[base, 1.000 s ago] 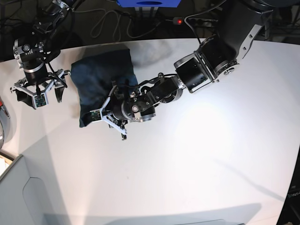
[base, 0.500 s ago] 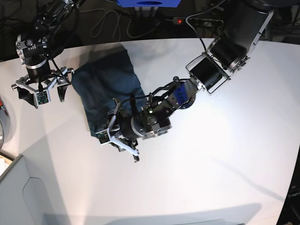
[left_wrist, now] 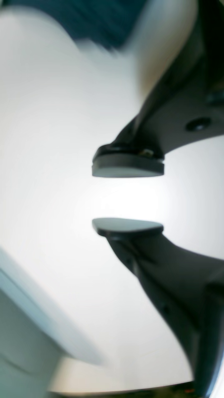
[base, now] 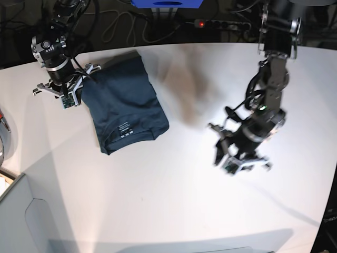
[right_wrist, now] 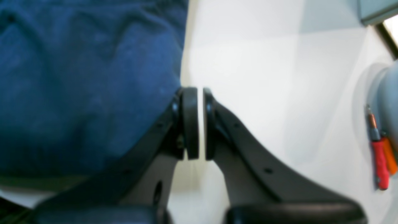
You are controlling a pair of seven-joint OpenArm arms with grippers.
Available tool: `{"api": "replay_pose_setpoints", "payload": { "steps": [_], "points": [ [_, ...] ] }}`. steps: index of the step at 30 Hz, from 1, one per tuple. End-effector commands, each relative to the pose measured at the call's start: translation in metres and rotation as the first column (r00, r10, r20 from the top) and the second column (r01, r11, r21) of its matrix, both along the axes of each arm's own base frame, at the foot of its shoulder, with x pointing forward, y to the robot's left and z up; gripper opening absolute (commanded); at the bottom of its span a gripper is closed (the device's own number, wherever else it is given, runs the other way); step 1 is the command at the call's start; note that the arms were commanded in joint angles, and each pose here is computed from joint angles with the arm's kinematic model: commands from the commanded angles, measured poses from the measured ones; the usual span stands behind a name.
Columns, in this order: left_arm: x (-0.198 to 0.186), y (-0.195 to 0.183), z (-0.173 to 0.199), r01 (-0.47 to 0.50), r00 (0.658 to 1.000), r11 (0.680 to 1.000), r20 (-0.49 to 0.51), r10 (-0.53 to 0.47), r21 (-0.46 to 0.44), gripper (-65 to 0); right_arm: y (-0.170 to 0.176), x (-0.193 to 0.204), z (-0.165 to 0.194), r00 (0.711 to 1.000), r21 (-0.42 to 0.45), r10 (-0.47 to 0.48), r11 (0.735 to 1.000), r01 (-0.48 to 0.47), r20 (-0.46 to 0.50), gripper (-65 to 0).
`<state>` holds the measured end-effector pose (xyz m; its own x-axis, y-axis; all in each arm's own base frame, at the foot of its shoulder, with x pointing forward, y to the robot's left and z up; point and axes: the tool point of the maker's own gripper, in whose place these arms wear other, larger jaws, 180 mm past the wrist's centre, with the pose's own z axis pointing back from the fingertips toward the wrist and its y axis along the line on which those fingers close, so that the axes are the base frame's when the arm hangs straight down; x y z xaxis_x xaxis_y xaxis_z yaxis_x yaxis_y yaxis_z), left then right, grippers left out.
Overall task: Fold the T-shirt properly
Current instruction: 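Pat the folded shirt's edge with the right gripper to square it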
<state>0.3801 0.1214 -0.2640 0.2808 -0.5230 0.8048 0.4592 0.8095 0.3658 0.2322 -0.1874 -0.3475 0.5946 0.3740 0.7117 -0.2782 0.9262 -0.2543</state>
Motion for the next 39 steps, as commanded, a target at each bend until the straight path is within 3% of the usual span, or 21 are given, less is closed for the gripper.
{"api": "replay_pose_setpoints", "payload": {
  "steps": [1,6,12,23,30,34,37,39],
  "points": [
    [0.0,0.01,0.017,-0.023,0.998,0.999,0.056,0.025,-0.035,-44.2,0.0,0.003,0.004,1.0,0.007,0.009,1.0,-0.01,0.024,-64.8],
    [-0.028,0.097,-0.002,-0.269,0.963,0.962,0.007,0.269,-0.051,-44.2,0.004,0.004,-0.022,0.999,0.059,0.009,0.998,-0.007,-0.033,-64.9],
    [-0.065,0.127,-0.032,-0.383,0.922,0.919,-0.093,0.375,-0.094,-44.2,0.01,-0.006,-0.046,0.995,0.101,0.008,0.995,0.002,-0.098,-64.9],
    [-0.097,0.127,-0.059,-0.398,0.907,0.915,-0.179,0.381,-0.068,-44.5,0.016,-0.025,-0.044,0.993,0.086,0.034,0.996,-0.024,-0.117,-64.9],
    [-0.121,0.122,-0.068,-0.387,0.903,0.921,-0.221,0.369,-0.045,-44.6,0.037,-0.014,0.022,0.993,0.088,0.092,0.991,-0.098,0.07,-64.9],
    [-0.133,0.118,-0.07,-0.379,0.903,0.925,-0.234,0.361,-0.035,-44.7,0.095,-0.021,0.022,0.967,0.152,0.246,0.955,-0.254,0.07,-64.9],
    [-0.142,0.115,-0.07,-0.381,0.901,0.924,-0.241,0.362,-0.038,-44.7,0.121,-0.026,0.011,0.953,0.208,0.3,0.93,-0.304,0.049,-64.9],
    [-0.148,0.127,-0.066,-0.427,0.883,0.903,-0.232,0.408,-0.039,-44.7,0.135,-0.03,-0.003,0.944,0.248,0.33,0.913,-0.324,0.019,-64.9]
  ]
}}
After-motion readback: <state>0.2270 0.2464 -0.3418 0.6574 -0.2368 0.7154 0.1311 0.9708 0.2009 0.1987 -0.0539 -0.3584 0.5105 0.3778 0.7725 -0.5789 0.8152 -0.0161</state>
